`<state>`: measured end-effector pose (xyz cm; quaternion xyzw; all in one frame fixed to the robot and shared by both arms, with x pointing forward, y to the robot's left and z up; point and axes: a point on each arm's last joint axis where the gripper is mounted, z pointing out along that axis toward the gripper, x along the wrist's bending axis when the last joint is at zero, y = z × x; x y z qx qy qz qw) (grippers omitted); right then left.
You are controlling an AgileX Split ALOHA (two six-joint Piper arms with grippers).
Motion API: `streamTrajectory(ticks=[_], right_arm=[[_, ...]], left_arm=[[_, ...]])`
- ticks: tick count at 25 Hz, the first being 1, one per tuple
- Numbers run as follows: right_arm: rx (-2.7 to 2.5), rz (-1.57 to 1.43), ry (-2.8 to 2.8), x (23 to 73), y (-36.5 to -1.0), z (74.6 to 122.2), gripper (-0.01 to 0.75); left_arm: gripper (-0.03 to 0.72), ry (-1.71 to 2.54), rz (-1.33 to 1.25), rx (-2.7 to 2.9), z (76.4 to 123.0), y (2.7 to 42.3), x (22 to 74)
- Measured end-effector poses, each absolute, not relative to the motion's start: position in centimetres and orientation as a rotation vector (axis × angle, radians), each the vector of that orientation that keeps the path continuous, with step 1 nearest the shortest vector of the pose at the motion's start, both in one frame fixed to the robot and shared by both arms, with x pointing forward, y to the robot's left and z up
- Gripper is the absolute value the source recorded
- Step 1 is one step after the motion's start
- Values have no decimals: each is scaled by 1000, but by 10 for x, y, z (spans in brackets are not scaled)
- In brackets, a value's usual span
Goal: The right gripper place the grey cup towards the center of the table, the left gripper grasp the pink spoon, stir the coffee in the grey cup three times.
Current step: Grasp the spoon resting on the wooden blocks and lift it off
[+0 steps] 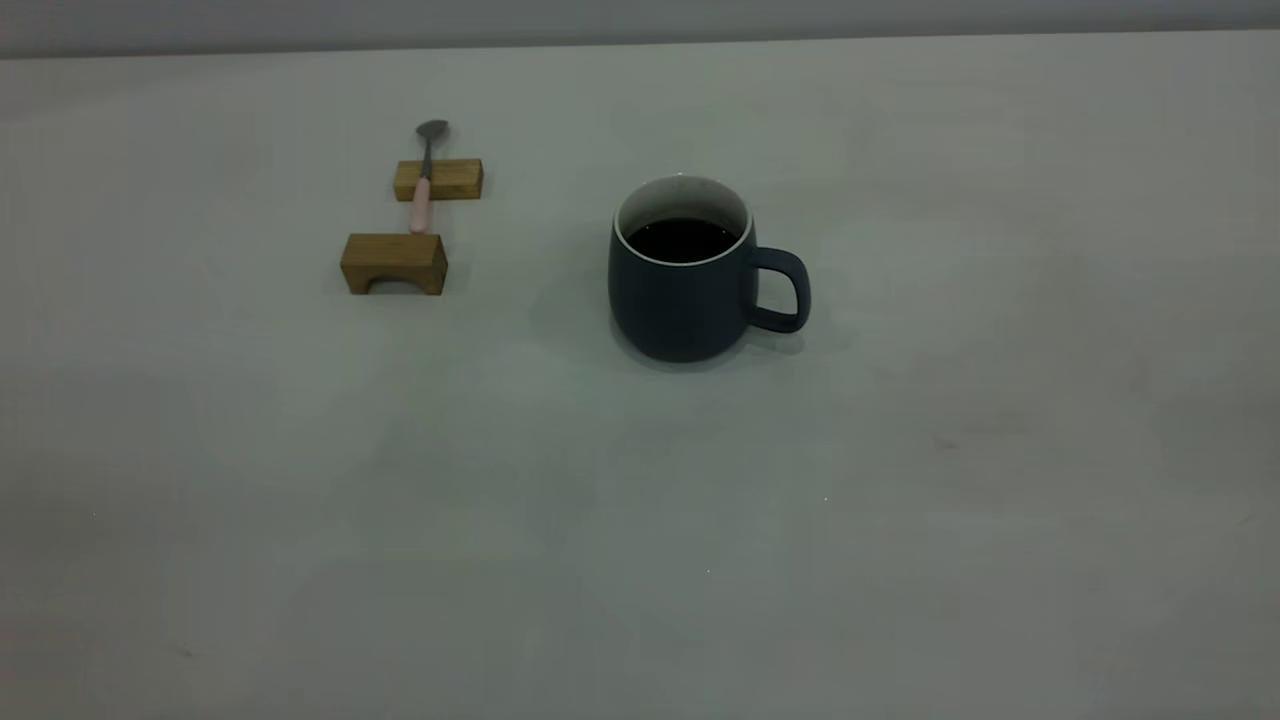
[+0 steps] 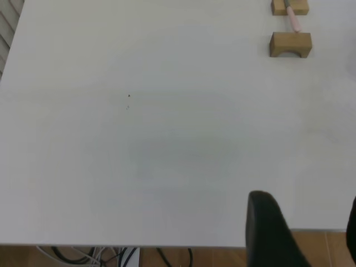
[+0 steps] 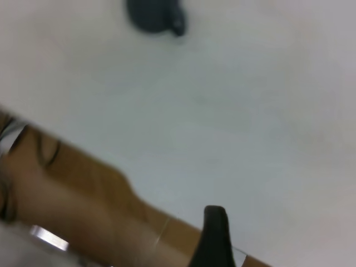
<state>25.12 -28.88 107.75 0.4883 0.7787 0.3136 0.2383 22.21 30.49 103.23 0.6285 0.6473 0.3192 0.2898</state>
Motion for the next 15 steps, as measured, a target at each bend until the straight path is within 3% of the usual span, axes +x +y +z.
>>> streamTrajectory(ticks=[15], right_arm=[[1461,900,1819,236,-290,1039,685]], left_arm=[[419,1727,852,1677,1032,305,222]])
